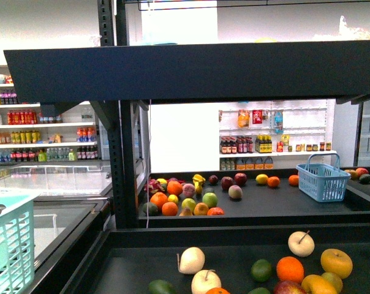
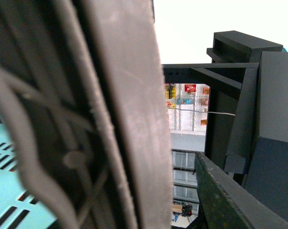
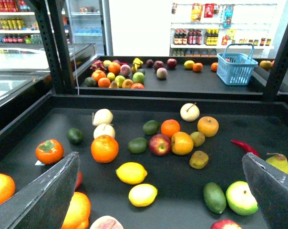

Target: Pick lemon from shelf

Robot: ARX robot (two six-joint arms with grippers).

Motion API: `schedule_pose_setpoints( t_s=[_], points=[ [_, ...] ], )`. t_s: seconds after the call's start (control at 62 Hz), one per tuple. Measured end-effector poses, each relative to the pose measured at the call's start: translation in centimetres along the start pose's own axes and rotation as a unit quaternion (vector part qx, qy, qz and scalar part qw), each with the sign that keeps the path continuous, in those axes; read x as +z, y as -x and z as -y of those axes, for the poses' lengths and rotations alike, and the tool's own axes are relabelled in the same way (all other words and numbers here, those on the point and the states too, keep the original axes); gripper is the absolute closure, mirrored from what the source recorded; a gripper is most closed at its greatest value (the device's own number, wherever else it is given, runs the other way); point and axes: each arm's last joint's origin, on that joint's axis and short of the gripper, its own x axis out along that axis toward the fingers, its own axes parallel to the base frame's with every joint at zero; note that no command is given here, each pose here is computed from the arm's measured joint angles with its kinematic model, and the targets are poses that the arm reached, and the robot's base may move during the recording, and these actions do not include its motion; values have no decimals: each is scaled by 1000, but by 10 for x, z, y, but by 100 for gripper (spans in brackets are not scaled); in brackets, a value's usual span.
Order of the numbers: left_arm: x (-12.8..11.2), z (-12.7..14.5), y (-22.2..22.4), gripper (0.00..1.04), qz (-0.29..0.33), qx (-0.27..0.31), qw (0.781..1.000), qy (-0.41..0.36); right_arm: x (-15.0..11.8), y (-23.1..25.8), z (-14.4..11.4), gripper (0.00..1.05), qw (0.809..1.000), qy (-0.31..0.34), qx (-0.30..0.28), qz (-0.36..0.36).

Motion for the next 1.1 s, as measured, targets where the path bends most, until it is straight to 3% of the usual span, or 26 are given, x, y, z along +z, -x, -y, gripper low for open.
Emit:
schedule_pose_setpoints(
  t_s=[0.097, 0.323, 0.661, 1.097],
  points=[
    [-8, -1, 5, 89, -13, 5, 1000, 8, 0, 0, 0, 2, 1000, 0, 0, 0],
    [-37, 19, 22, 93, -47, -6, 996, -69, 0, 0, 0, 2, 1000, 0, 0, 0],
    [-146, 65, 52, 95, -209, -76, 955, -197, 0, 0, 0, 2, 1000, 0, 0, 0],
    [-266, 67, 44, 96, -387, -134, 877, -252, 0, 0, 0, 2, 1000, 0, 0, 0]
  ],
)
